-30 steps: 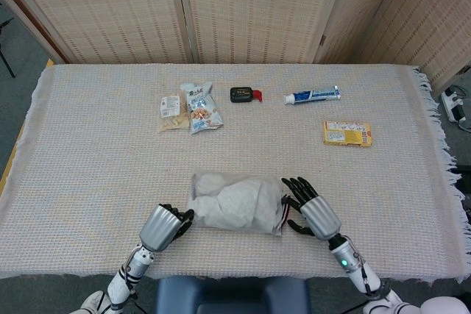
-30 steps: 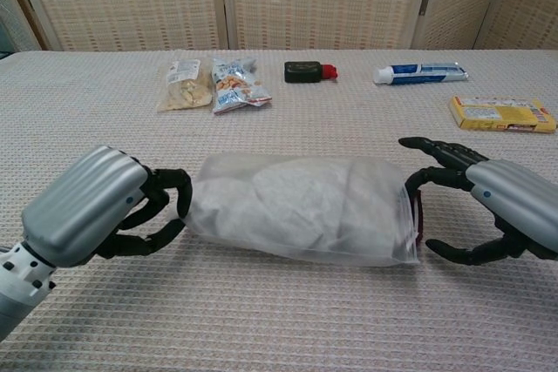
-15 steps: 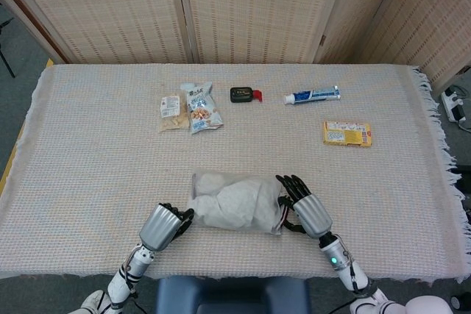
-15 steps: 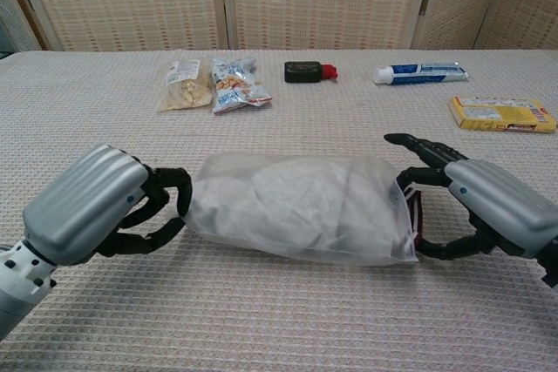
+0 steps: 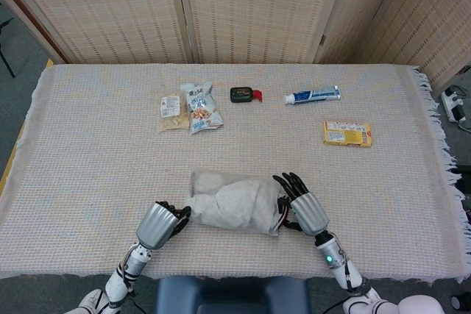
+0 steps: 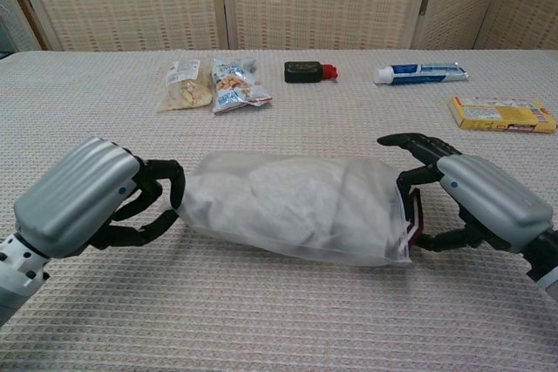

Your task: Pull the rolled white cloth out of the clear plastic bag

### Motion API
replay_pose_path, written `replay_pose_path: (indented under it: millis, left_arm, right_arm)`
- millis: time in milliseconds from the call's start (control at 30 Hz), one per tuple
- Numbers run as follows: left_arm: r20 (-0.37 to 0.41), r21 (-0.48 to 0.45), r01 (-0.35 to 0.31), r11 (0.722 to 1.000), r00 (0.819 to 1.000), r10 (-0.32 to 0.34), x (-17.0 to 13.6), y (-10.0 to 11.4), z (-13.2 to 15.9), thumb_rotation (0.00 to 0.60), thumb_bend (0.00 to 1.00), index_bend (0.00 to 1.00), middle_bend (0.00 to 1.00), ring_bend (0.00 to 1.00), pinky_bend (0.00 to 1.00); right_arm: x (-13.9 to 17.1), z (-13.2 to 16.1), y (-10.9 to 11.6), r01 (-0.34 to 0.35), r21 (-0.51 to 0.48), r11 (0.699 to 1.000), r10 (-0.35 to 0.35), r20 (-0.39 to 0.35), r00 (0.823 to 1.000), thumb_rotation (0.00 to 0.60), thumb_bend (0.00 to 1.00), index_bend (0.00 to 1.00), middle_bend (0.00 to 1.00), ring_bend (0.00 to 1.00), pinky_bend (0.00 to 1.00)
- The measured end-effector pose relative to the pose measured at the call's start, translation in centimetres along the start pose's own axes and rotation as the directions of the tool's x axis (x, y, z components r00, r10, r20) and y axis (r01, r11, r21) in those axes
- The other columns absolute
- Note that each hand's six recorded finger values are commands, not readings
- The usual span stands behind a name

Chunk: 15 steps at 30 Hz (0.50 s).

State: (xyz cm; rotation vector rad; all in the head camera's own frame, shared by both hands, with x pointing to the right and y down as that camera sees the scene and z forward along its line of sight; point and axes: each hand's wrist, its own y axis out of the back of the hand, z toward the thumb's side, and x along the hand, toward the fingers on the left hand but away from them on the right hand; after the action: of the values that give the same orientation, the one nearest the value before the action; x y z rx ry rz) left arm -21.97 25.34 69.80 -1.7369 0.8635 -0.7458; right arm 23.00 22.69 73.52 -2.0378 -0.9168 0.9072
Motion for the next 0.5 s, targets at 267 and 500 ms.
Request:
replay_pose_path:
  millis: [267, 500]
  left_arm:
    - [-0.016, 0.031, -0.006, 0.999, 1.0, 0.006, 0.0, 0.4, -1.3, 0.6, 0.5, 0.75, 1.0, 1.0, 1.0]
    - [-0.082, 0.119, 0.002, 0.993, 0.997, 0.008, -0.4, 1.2, -4.9, 0.6, 0.5, 0.75, 1.0, 1.0, 1.0]
  right_arm:
    - [0.6, -1.2, 1.6, 0.012, 0.044, 0.999, -0.013, 0.003, 1.0, 0.6, 0.61, 0.71, 0.1, 0.0, 0.0]
    - [1.9, -3.4, 4.7, 0.028, 0.105, 0.994, -0.03, 0.023, 0.999, 0.6, 0.61, 0.71, 0.1, 0.0, 0.0]
